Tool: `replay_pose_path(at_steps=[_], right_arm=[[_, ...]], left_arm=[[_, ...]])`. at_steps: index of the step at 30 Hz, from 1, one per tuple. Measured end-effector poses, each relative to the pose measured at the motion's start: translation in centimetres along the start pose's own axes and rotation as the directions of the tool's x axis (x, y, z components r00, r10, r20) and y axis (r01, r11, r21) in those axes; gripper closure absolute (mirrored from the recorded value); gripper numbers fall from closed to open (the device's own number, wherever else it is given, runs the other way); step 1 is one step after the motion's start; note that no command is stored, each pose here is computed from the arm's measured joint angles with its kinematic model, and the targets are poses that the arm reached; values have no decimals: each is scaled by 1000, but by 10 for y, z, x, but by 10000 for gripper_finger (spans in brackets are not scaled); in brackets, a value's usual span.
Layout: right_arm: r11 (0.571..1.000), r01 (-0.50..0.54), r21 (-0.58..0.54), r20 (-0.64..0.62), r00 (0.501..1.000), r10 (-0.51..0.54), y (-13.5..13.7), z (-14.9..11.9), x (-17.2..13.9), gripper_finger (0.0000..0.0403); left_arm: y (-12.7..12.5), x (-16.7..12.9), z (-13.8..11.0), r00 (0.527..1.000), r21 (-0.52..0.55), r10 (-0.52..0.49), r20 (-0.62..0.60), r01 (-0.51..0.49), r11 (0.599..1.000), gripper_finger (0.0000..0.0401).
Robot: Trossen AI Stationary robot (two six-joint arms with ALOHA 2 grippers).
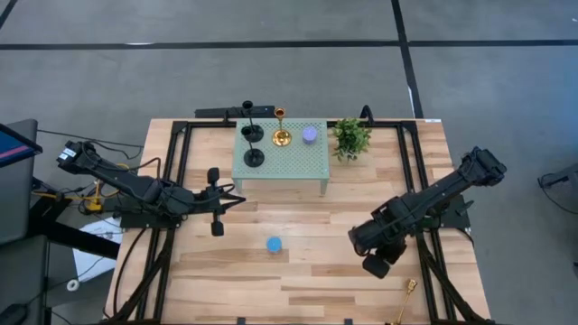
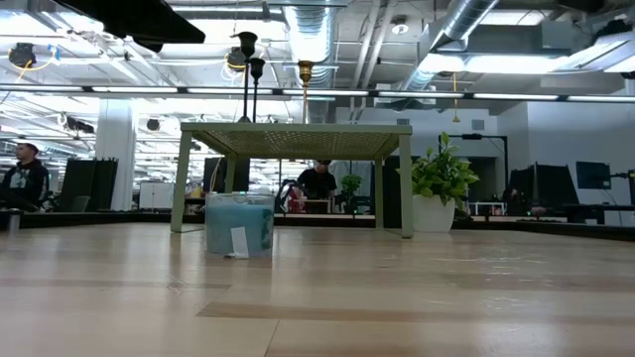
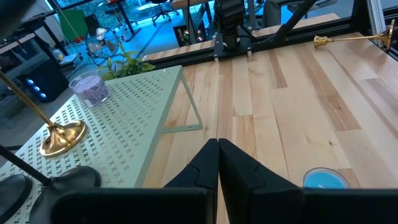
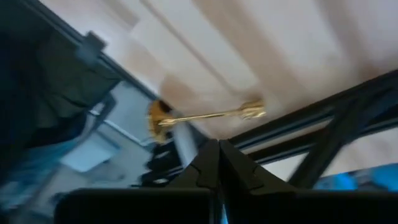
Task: Pick & Place candle stick holders
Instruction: Put the gold candle holder on the shelf
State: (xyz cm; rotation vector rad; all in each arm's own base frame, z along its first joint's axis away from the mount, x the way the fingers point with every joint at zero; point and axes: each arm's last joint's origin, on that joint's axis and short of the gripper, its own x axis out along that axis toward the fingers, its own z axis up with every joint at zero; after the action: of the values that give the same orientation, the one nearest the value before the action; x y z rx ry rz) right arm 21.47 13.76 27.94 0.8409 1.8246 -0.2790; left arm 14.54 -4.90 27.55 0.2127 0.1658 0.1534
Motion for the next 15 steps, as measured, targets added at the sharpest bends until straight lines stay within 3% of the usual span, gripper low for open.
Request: replay_pose_path(at_steps=[9,15], right_arm=[[978,-146,150,18,989,145,18,-4,3,403],[957,-155,244,59,988,145,24,-14,9,403]], left_arm=[[0,0,0,1000,0,0,0,0,1000,390],[0,0,0,1000,0,0,0,0,1000,390]])
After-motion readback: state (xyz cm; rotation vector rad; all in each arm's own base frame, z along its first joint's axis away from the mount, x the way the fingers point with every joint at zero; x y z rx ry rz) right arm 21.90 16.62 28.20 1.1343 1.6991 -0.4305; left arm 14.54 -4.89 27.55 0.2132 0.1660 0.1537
